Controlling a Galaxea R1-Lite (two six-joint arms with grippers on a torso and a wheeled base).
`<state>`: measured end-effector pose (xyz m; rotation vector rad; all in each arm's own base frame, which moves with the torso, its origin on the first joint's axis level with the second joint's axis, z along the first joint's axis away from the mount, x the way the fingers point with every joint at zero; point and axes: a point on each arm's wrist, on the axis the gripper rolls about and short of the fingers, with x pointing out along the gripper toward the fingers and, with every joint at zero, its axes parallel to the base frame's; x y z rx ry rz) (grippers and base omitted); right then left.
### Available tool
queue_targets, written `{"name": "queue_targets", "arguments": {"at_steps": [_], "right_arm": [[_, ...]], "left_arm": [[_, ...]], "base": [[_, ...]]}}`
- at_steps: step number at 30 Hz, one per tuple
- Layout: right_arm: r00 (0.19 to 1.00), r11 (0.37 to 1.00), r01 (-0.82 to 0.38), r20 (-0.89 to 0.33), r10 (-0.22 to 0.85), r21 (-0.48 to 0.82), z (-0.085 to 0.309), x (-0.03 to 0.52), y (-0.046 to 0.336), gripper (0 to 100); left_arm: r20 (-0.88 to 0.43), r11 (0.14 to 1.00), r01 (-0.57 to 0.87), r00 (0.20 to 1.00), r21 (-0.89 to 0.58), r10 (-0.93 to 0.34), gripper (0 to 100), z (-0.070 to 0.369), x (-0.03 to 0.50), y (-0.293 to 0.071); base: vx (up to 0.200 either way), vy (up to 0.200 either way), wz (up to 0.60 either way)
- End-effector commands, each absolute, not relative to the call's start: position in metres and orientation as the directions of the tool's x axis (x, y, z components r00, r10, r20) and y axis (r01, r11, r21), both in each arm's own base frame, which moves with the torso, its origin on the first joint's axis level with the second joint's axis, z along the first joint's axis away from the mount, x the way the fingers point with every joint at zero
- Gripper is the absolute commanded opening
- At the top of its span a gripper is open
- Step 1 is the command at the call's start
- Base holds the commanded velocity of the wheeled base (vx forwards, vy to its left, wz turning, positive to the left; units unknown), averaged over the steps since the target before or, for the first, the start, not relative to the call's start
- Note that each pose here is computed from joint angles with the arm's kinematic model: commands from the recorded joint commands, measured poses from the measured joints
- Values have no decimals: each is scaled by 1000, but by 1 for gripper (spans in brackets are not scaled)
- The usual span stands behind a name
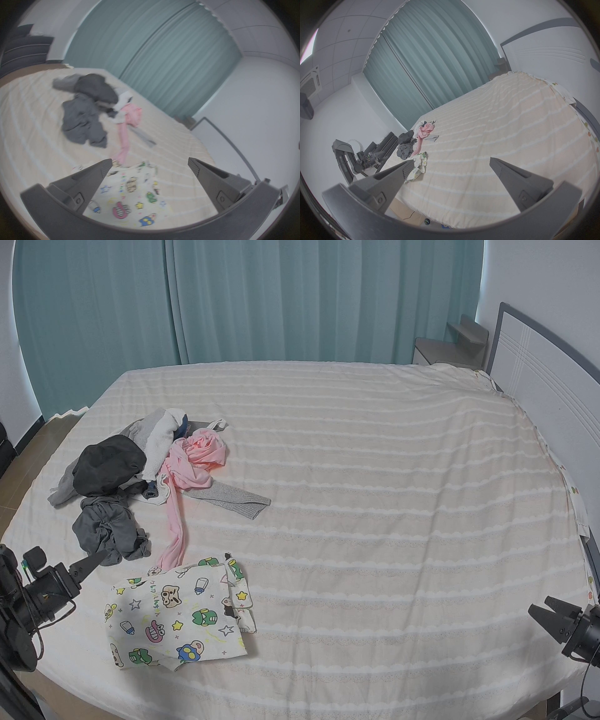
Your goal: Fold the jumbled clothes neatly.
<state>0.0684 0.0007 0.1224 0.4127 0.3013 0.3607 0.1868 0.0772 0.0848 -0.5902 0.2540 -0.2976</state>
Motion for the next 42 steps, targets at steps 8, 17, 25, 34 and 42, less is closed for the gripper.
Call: {"name": "queue_targets", "arguments": {"at_steps": [8,17,25,34,42], "right_arm": [[855,812,-476,-37,517,337,93,-14,13,100],[841,814,-518,-19,541,264,82,-30,12,100],[890,873,-442,-19,455,205,82,-29,10,100],[916,914,-396,-25,400,94,80,-28,9,100],[999,995,-42,-23,40,-88,80,-26,1,100]], "left_arm": [[62,531,716,620,-454,-782,100,173,83,18],[0,245,855,276,-458,-961,100,162,17,-19],[2,151,903,166,-402,-986,100,116,-43,-30],[29,618,759,636,-204,-771,100,93,-22,-23],[-38,968,-229,973,-106,226,100,84,-15,-1]], "base": [[0,0,0],[0,0,0],[0,0,0],[0,0,0],[0,0,0]]}}
